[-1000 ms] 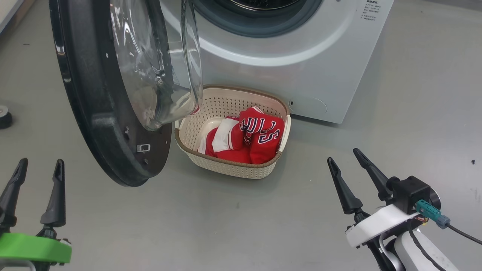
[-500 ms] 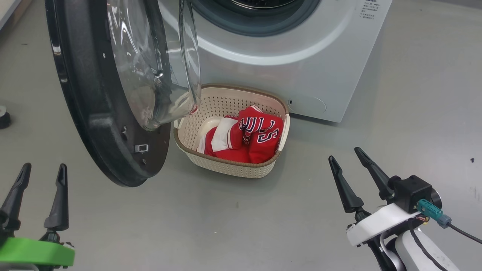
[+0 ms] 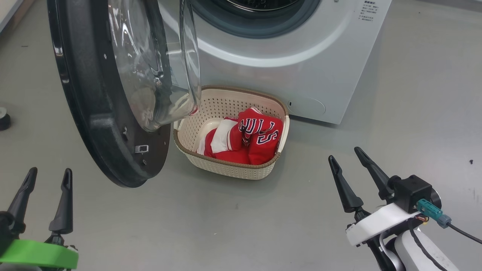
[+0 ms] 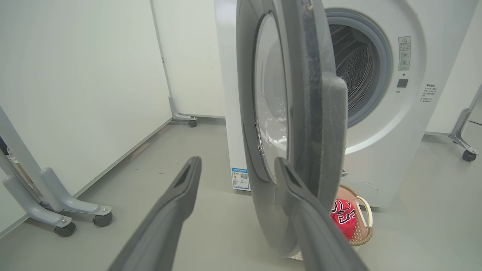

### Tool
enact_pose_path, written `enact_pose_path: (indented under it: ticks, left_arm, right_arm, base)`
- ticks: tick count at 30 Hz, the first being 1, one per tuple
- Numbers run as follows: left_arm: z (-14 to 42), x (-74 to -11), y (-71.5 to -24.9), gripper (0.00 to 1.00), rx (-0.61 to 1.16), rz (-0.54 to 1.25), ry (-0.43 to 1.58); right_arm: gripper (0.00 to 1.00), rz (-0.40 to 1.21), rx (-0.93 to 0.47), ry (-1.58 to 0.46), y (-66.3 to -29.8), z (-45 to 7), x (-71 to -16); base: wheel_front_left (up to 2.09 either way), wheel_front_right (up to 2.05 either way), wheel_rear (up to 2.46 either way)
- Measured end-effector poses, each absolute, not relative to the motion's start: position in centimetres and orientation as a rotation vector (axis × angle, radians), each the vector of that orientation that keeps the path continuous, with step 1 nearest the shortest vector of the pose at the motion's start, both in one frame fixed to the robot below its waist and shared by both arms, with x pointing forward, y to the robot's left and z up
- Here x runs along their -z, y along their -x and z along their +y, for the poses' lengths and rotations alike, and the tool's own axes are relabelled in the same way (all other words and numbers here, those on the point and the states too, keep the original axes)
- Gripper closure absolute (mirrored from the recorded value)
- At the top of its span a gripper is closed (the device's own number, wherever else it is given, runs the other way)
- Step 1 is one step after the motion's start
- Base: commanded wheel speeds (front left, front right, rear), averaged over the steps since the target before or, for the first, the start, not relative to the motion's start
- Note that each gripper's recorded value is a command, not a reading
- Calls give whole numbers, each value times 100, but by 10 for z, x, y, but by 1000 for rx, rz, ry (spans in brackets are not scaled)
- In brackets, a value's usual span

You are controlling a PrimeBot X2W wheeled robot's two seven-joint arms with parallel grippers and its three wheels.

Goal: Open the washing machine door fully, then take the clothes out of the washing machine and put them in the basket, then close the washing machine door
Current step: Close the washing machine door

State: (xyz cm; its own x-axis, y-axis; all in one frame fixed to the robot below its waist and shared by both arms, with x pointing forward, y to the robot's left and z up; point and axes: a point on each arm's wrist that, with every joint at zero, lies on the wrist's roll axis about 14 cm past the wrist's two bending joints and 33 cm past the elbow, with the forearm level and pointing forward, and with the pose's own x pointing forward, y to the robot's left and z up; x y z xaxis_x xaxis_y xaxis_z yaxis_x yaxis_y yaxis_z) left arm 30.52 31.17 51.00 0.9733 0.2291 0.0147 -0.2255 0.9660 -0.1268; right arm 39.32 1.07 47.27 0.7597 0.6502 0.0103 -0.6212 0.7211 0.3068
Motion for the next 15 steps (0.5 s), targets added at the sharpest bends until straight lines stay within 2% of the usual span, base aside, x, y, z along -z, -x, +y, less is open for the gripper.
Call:
enact_pose_path:
  ticks: [15]
  left_arm:
    - [313, -507, -304, 0, -235, -31, 126]
  right_arm:
    - [0, 96, -698, -303, -393, 9, -474]
  base:
    - [0, 0, 0]
